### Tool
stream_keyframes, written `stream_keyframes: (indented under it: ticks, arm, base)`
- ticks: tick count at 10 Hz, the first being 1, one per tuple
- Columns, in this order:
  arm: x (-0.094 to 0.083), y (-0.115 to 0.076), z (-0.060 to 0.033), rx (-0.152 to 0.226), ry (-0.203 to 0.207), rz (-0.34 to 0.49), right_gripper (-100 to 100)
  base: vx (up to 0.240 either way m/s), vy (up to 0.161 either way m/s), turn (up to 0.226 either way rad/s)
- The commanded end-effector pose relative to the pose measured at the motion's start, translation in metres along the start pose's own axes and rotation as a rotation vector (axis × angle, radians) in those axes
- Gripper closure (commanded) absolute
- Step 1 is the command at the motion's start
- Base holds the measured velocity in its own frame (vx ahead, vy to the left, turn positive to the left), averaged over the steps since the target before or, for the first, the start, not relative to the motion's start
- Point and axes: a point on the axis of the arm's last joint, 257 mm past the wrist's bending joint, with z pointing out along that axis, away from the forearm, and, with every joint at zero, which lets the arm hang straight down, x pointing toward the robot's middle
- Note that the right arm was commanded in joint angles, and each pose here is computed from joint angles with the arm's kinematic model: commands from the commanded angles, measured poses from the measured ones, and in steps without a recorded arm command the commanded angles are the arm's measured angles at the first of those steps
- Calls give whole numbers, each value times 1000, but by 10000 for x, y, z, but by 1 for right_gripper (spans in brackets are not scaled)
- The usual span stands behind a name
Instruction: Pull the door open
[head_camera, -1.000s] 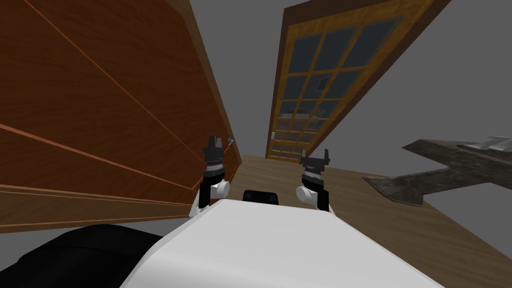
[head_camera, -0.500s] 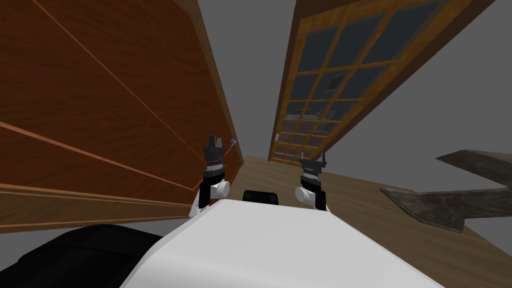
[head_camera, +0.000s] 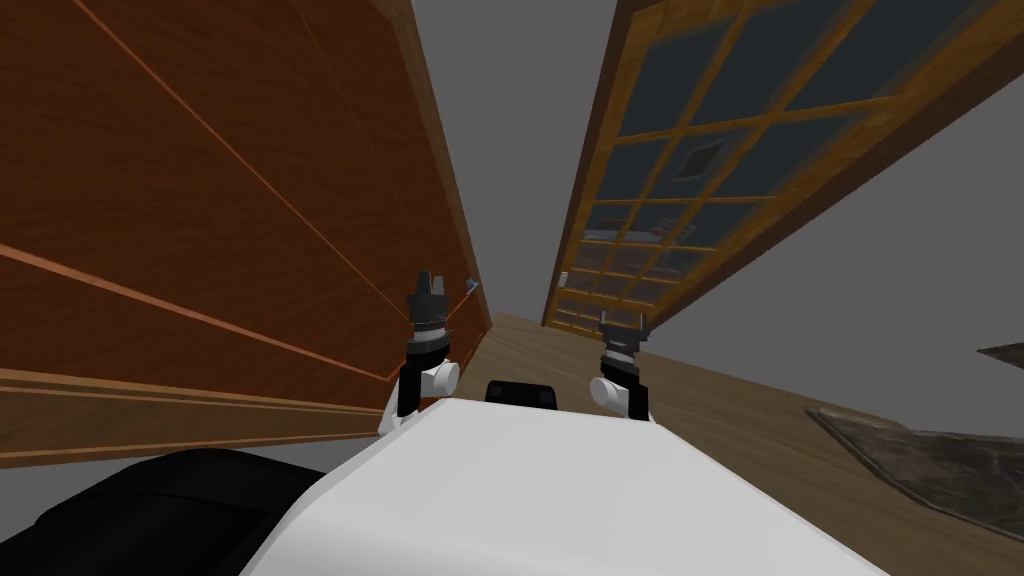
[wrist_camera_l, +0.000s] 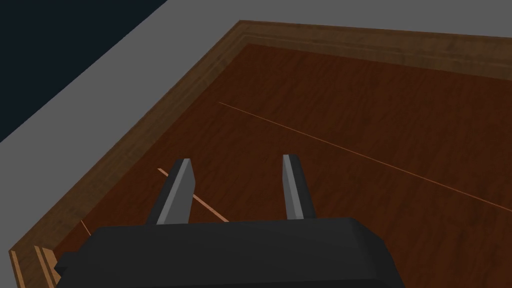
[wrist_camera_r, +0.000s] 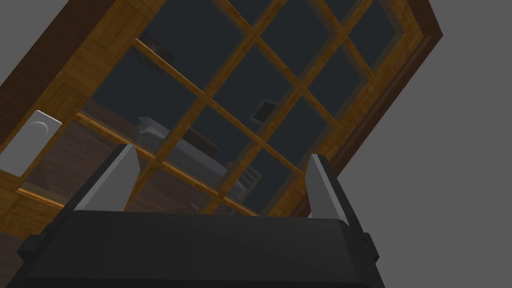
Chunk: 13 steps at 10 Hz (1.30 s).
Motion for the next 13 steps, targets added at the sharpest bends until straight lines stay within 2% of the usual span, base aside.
stream_keyframes:
  ticks: [1,7,13]
  arm:
    - [-119,-41,-42,4,-27,37,-100]
    - [-602,-159,-233,8,-130,158,-100]
    - [-1064,-232,-465,-6,-235,267,-100]
  base:
    - [108,-6,142]
    - [102,-19,149]
    - [102,-28,134]
